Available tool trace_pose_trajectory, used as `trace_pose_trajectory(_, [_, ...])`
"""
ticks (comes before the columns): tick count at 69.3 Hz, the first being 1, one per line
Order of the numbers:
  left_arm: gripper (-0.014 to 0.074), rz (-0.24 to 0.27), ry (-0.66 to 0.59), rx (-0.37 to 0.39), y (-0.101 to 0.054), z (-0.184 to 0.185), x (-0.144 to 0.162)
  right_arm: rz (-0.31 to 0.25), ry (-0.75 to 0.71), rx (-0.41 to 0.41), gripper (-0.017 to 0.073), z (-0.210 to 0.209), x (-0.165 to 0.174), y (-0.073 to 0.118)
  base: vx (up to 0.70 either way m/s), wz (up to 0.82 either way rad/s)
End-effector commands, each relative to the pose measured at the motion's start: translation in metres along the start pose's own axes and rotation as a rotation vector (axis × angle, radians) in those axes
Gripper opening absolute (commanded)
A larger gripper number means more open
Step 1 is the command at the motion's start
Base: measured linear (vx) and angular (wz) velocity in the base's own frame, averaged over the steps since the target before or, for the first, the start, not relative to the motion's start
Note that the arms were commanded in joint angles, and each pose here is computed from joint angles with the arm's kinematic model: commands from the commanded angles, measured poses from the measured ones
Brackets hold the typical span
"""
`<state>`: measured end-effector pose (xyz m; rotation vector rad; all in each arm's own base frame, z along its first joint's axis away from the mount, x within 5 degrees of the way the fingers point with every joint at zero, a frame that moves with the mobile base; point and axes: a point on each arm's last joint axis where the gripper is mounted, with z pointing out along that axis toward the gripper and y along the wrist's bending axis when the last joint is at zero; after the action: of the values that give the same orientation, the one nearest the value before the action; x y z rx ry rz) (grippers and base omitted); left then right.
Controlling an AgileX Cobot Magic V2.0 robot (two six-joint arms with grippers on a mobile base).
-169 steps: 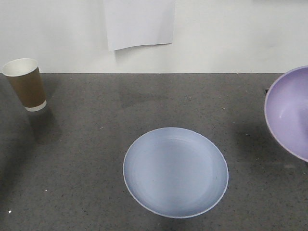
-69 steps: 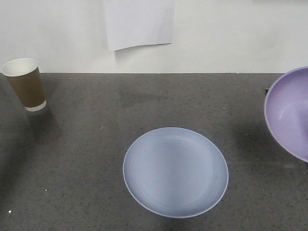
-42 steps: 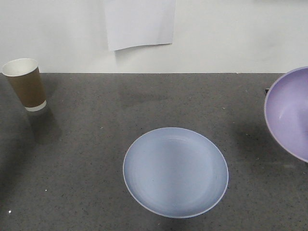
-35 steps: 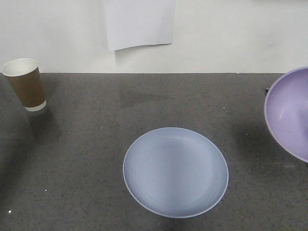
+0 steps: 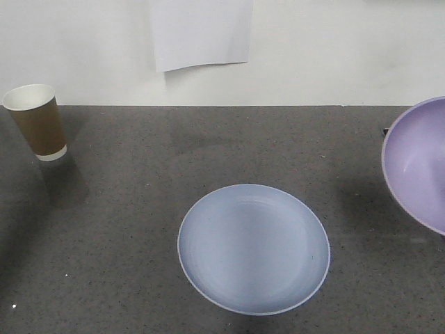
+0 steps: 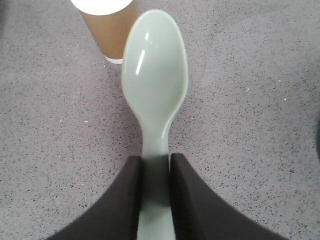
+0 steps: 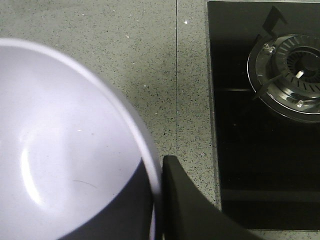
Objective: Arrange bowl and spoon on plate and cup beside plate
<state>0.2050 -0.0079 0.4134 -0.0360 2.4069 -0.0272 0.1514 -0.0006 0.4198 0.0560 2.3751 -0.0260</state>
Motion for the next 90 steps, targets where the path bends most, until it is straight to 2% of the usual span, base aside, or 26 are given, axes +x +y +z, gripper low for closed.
trace_pose_trajectory(1, [-0.0007,-0.004,-0.098,0.009,0.0,-0.012,-0.008,0.004,-0.102,-0.004,-0.0006,-0.011,-0.009,-0.001,0.0,0.0])
trace_pose_trajectory(11, [-0.0007,-0.004,-0.098,0.009,0.0,-0.012,-0.008,0.004,-0.089,-0.041,-0.0006,-0.004,-0.012,0.003,0.0,0.0])
trace_pose_trajectory(14, [-0.0007,-0.004,-0.099,0.01,0.0,-0.012,-0.008,-0.016,-0.067,-0.066,-0.0006,0.002,-0.014,0.006,0.0,0.0])
trace_pose_trajectory(26, [-0.0007,-0.004,-0.105,0.01,0.0,-0.012,-0.009,-0.06,0.024,-0.223,-0.0006,0.039,-0.026,0.023,0.0,0.0])
trace_pose_trajectory(41, [-0.0007,-0.004,-0.106,0.01,0.0,-0.012,-0.009,-0.048,0.1,-0.399,-0.0006,0.093,-0.04,0.043,0.0,0.0])
trace_pose_trajectory(50, [-0.0007,-0.004,-0.106,0.01,0.0,-0.012,-0.009,-0.045,0.184,-0.46,-0.0004,0.127,-0.041,0.051,0.0,0.0])
trace_pose_trajectory(55, [-0.0007,-0.004,-0.106,0.01,0.0,-0.012,-0.009,-0.061,0.223,-0.47,-0.0005,0.142,-0.039,0.059,0.0,0.0])
trace_pose_trajectory(69, [-0.0007,-0.004,-0.106,0.01,0.0,-0.012,-0.009,-0.163,0.3,-0.469,-0.0004,0.171,-0.029,0.097,0.0,0.0])
trace_pose_trajectory(81, [-0.0007,-0.004,-0.106,0.01,0.0,-0.012,-0.009,-0.176,0.33,-0.414,-0.0004,0.19,-0.022,0.115,0.0,0.0])
trace_pose_trajectory(90, [-0.0007,-0.004,-0.106,0.01,0.0,-0.012,-0.009,-0.184,0.381,-0.413,-0.0004,0.204,-0.015,0.123,0.0,0.0])
